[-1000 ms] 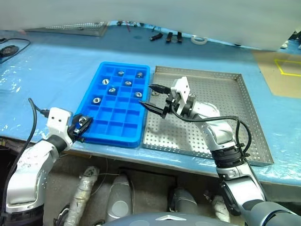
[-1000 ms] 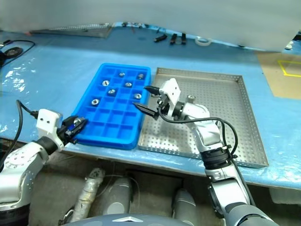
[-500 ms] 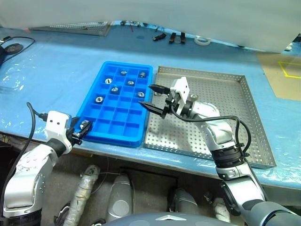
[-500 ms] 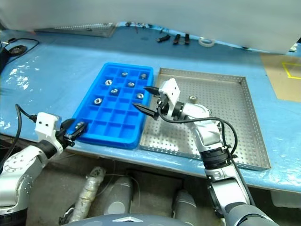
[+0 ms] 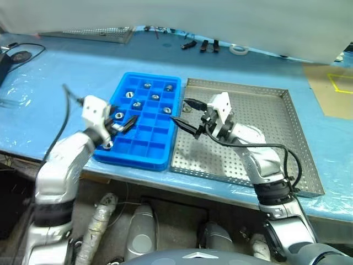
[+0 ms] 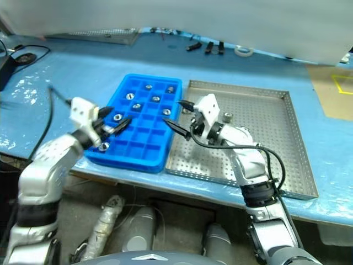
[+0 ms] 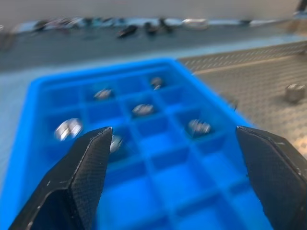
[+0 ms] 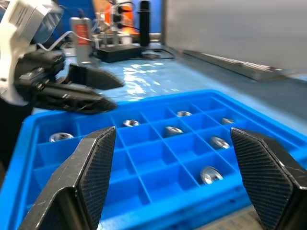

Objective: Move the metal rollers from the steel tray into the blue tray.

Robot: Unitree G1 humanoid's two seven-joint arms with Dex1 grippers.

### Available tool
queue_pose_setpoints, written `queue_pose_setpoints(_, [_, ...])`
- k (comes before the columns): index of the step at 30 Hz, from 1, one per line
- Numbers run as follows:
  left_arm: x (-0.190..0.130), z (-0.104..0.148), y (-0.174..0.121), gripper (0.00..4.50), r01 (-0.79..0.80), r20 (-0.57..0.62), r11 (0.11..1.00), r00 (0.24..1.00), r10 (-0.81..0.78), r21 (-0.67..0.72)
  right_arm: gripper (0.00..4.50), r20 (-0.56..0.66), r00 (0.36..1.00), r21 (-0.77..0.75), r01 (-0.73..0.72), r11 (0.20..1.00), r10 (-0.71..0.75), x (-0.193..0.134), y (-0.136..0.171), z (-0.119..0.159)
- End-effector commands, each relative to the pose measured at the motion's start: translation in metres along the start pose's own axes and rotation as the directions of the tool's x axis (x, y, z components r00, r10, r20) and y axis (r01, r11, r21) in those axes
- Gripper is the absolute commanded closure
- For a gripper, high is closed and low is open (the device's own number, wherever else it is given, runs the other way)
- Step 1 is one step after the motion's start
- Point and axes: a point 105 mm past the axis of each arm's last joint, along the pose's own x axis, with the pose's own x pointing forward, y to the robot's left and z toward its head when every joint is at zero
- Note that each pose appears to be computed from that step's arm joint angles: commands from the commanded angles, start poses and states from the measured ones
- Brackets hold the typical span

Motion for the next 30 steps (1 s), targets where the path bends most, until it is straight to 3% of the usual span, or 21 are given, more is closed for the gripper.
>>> queue_pose_setpoints(1, [0.042, 0.002, -0.004, 0.19, 0.070, -0.022, 0.994, 0.997, -0.069, 0.089, 0.48, 0.025, 0.993, -0.054, 0.116, 0.992, -0.115, -0.021, -0.010, 0.013])
queue_pose_setpoints(5, [0.085, -0.002, -0.008, 0.19, 0.175, -0.141, 0.957, 0.979, -0.145, 0.232, 0.48, 0.014, 0.975, -0.064, 0.224, 0.973, -0.223, -0.040, -0.012, 0.013])
queue_pose_setpoints(8, [0.105, -0.005, -0.002, 0.19, 0.234, -0.314, 0.915, 0.941, -0.128, 0.329, 0.48, 0.006, 0.958, -0.060, 0.285, 0.957, -0.286, -0.051, -0.008, 0.013])
queue_pose_setpoints(11, [0.111, -0.002, -0.009, 0.19, 0.354, -0.444, 0.876, 0.876, -0.187, 0.328, 0.48, 0.003, 0.941, -0.051, 0.339, 0.939, -0.340, -0.058, -0.005, 0.011])
queue_pose_setpoints(16, [0.108, 0.001, 0.000, 0.19, 0.437, -0.601, 0.794, 0.791, -0.114, 0.423, 0.48, 0.000, 0.912, -0.032, 0.410, 0.911, -0.411, -0.066, -0.003, 0.007])
queue_pose_setpoints(21, [0.104, 0.000, 0.005, 0.19, 0.485, -0.668, 0.734, 0.742, -0.057, 0.475, 0.48, -0.012, 0.892, -0.020, 0.451, 0.892, -0.451, -0.070, 0.000, -0.003])
queue_pose_setpoints(30, [0.110, -0.025, -0.005, 0.19, 0.440, -0.643, 0.767, 0.764, -0.046, 0.468, 0.48, -0.042, 0.869, -0.006, 0.494, 0.869, -0.494, -0.087, 0.006, -0.022])
